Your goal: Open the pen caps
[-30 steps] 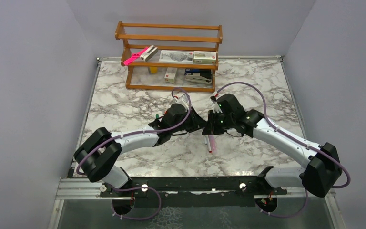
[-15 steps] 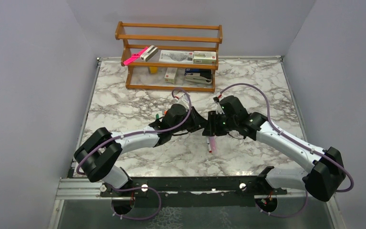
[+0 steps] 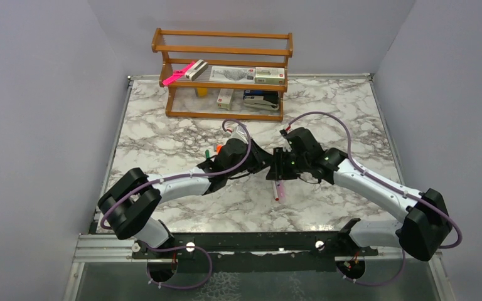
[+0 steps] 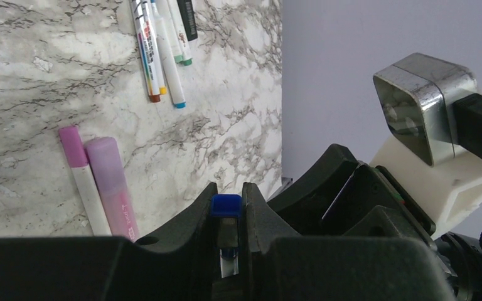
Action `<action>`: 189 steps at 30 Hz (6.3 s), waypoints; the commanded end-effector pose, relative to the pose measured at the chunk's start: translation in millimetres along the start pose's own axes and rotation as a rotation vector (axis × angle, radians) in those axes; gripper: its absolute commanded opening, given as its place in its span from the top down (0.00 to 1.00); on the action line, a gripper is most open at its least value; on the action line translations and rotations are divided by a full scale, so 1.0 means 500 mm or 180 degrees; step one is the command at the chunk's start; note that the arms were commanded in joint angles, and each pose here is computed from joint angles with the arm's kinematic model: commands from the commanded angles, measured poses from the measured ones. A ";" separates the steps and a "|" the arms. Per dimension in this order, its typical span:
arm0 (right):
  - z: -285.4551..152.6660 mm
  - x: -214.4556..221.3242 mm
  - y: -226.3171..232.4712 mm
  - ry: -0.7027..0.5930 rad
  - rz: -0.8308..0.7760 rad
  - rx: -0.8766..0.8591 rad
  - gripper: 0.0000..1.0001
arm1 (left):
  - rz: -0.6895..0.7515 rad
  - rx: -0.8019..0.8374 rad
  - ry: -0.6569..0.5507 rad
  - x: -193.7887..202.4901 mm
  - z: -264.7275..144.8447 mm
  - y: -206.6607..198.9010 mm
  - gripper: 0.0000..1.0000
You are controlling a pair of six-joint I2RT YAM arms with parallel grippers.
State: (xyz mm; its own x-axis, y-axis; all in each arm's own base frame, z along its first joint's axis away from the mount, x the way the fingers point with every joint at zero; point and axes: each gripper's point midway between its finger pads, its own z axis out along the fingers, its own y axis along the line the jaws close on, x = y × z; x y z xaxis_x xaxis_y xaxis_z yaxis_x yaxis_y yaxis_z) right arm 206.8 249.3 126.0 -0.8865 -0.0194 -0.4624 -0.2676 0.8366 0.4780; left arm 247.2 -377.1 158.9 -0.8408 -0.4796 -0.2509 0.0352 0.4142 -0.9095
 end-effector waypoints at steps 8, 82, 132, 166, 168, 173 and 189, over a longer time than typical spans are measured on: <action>0.038 -0.038 0.022 -0.0270 0.0051 -0.0050 0.99 | -0.0204 0.0193 -0.0043 0.054 0.007 -0.035 1.00; 0.130 -0.145 -0.324 0.0275 -0.1004 0.2849 0.89 | 0.0823 -0.0683 0.0145 -0.108 -0.178 0.140 1.00; 0.092 -0.114 -0.167 0.0142 -0.0618 0.1343 0.73 | 0.1164 -0.2216 -0.0017 -0.295 -0.144 0.356 0.82; 0.048 0.041 -0.155 0.0272 -0.0276 0.0760 0.73 | 0.1068 -0.1155 0.0027 -0.254 -0.210 0.158 0.06; 0.051 0.043 -0.156 0.0276 -0.0274 0.0771 0.72 | 0.1052 -0.1069 0.0029 -0.243 -0.221 0.147 0.02; 0.072 0.061 -0.164 0.0379 -0.0212 0.0760 0.68 | 0.1002 -0.0853 0.0074 -0.214 -0.240 0.126 0.01; 0.128 0.114 -0.187 0.0613 -0.0051 0.0732 0.62 | 0.0887 -0.0499 0.0148 -0.171 -0.250 0.109 0.01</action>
State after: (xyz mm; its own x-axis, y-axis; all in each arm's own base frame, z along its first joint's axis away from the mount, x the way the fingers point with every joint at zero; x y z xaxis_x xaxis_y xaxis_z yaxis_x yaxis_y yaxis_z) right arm 209.8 202.1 19.5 -0.9367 -0.1185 -0.3293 -0.2145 0.9379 0.2726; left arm 256.3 -207.4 158.8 -0.8380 -0.3045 -0.4528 0.1332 0.6906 -0.7109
